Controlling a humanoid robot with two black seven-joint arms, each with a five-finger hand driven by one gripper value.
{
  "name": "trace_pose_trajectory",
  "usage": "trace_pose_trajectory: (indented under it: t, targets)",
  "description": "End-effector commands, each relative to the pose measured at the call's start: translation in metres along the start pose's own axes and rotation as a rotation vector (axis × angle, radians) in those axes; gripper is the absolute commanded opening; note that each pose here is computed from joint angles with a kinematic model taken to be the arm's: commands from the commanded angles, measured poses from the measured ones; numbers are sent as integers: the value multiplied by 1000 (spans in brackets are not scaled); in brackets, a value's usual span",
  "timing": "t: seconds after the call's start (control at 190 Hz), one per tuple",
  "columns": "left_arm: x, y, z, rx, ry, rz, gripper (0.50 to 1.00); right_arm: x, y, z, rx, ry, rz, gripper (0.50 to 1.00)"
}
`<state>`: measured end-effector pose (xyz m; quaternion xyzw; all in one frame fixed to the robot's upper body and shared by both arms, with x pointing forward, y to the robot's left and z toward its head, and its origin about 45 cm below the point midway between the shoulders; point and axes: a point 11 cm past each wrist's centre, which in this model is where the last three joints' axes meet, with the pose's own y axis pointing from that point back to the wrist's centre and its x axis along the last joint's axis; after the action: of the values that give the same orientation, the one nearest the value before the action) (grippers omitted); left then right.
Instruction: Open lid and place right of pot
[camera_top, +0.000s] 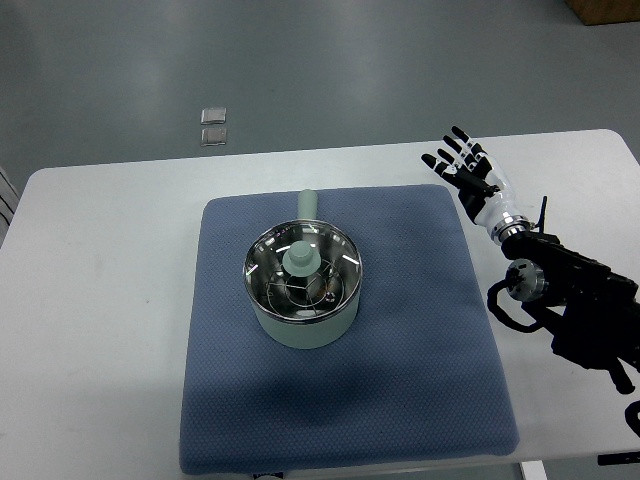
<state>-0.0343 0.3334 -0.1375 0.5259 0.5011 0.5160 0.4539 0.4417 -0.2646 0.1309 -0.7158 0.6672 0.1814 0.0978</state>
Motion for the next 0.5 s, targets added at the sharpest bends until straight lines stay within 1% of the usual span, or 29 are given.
trace_pose_trajectory:
  t: [0.0, 0.327, 0.342, 0.495]
  targets:
    - [0, 0, 0, -1, 3, 0, 1000, 1, 0, 0, 0, 6, 2, 930]
    - [0, 0, 0, 0, -1, 0, 1000, 0, -4, -9, 14, 11, -5, 930]
    - [0, 0, 0, 0, -1, 0, 1000, -5, -8, -16, 23, 31, -26, 930]
    - [0, 0, 0, 0, 0, 0, 1000, -25, -16, -27, 29, 194, -144, 928]
